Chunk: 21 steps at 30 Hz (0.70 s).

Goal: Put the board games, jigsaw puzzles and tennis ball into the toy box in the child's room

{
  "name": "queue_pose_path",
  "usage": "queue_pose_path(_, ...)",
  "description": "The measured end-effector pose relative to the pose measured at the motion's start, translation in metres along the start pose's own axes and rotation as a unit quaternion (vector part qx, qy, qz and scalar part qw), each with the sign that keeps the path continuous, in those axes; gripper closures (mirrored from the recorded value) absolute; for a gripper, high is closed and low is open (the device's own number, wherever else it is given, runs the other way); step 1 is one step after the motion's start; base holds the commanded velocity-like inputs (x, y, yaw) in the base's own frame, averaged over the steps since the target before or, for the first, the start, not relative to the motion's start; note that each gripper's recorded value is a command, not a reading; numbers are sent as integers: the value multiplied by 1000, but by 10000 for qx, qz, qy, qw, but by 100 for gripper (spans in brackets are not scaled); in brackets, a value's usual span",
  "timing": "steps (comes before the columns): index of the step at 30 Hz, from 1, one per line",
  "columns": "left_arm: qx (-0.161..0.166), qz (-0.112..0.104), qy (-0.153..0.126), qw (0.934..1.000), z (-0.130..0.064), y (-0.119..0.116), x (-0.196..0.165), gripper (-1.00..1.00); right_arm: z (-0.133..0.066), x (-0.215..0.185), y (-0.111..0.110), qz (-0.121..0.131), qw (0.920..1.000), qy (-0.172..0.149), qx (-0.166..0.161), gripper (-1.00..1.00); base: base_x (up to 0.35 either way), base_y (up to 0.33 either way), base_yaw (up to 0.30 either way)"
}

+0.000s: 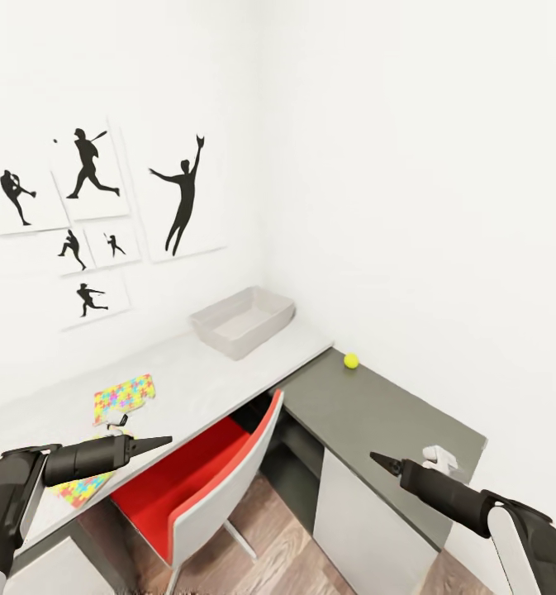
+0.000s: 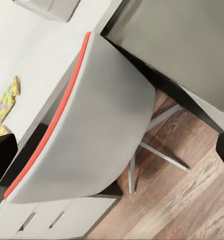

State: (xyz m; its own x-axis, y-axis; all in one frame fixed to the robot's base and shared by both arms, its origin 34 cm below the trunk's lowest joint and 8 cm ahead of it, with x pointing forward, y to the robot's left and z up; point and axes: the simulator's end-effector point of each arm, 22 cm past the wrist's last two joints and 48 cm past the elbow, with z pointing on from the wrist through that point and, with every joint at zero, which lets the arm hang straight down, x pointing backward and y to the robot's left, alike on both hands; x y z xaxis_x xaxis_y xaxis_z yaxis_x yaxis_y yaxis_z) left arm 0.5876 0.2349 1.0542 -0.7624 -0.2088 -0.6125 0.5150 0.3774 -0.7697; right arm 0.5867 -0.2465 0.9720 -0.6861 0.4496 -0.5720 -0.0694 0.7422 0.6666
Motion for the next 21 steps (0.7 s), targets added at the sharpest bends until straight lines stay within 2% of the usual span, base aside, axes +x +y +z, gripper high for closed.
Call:
queue_pose_path(16,-35,-32,10,10000,-2,5,1,-100,1,2,-1,72,10000,36,-50,-100,0,0,285)
queue_pose_path(21,-48,-40,10,10000,-3,6,1,-100,1,2,6,83,9997,39,-214,-100,60,0,159)
